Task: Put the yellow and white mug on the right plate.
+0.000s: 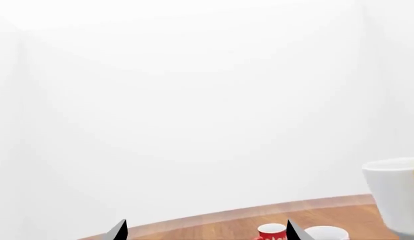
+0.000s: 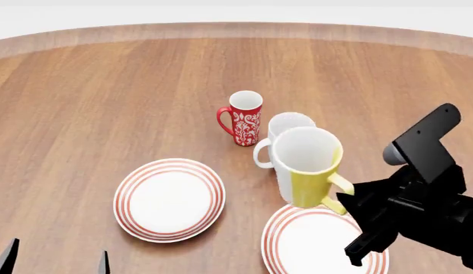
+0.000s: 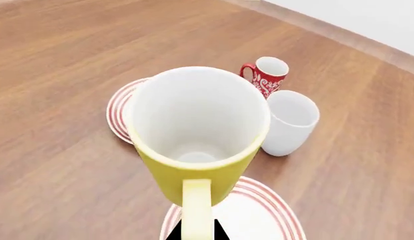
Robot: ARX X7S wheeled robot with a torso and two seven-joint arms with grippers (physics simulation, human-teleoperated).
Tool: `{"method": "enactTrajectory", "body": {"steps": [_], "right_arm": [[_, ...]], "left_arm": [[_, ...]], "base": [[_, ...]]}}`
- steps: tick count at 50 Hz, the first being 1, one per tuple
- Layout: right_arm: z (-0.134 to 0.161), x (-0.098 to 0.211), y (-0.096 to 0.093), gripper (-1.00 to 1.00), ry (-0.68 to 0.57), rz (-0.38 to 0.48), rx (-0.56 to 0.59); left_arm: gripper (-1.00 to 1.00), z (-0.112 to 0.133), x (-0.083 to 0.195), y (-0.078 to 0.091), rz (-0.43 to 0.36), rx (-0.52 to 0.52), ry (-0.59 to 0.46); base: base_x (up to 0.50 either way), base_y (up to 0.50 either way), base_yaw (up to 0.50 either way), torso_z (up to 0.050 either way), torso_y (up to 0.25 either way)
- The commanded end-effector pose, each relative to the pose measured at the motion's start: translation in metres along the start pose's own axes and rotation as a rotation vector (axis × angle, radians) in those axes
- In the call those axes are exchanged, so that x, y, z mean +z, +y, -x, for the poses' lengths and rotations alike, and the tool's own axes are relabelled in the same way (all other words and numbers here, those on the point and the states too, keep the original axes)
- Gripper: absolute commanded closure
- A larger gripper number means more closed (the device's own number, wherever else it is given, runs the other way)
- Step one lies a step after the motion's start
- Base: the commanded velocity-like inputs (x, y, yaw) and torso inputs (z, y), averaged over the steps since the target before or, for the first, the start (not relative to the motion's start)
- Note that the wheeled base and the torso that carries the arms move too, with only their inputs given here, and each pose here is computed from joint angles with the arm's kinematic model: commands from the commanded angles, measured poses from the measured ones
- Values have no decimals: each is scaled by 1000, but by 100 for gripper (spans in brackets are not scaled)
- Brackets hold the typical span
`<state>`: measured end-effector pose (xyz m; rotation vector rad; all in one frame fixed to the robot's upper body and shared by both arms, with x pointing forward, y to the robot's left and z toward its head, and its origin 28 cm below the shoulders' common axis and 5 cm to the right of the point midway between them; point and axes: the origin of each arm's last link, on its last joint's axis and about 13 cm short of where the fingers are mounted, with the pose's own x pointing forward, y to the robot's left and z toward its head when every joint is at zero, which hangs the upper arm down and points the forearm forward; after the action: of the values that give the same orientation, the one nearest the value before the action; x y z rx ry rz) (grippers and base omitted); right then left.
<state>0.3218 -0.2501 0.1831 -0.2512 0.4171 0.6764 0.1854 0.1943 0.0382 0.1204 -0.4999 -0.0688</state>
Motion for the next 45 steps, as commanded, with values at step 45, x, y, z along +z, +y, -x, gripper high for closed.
{"method": "enactTrajectory", "body": {"steps": [45], "right_arm": [[-13,-21,-3,100,53,-19,-14]], "left_arm": [[-100,-4,-1,0,-12,0,8]], "base": [[0,0,0,0,0]]}}
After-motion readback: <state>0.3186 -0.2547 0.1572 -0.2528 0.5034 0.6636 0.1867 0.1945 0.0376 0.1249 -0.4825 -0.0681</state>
